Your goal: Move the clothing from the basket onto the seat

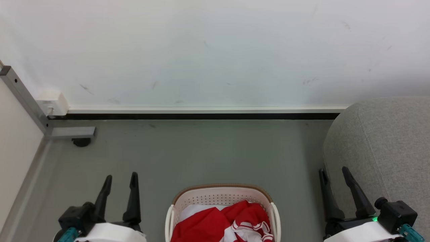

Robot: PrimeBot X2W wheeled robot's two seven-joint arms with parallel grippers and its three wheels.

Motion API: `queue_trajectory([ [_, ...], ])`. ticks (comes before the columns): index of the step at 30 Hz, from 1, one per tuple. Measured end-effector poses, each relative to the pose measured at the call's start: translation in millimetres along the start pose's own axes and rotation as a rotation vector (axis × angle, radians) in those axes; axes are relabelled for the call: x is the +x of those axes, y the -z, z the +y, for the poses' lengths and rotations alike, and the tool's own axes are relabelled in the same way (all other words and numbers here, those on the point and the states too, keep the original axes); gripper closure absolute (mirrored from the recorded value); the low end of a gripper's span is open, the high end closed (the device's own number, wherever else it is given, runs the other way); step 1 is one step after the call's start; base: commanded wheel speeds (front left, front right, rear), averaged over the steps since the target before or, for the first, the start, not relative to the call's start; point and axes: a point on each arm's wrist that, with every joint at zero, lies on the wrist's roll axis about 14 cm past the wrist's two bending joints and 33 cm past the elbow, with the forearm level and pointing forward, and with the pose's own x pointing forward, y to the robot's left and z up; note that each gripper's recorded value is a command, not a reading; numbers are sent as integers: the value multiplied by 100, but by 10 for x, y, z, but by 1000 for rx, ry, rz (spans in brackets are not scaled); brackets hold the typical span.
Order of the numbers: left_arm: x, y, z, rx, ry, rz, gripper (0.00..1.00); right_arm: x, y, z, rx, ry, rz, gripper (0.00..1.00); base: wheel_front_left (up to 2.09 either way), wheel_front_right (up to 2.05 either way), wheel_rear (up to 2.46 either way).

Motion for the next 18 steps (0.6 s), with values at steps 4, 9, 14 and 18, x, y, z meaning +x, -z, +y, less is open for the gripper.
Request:
queue_trajectory([
  [4, 16, -19, -32, 24, 13, -10, 0, 6, -16, 20, -17, -8, -9, 0, 0, 0, 0],
  [9, 13, -35, -57, 58, 25, -19, 0, 12, -20, 70, -48, -28, -14, 0, 0, 0, 0],
  [14, 10, -45, -74, 87, 34, -28, 0, 17, -17, 105, -71, -42, -16, 0, 0, 0, 0],
  [18, 14, -50, -90, 119, 43, -34, 0, 18, -8, 129, -92, -52, -17, 0, 0, 0, 0],
])
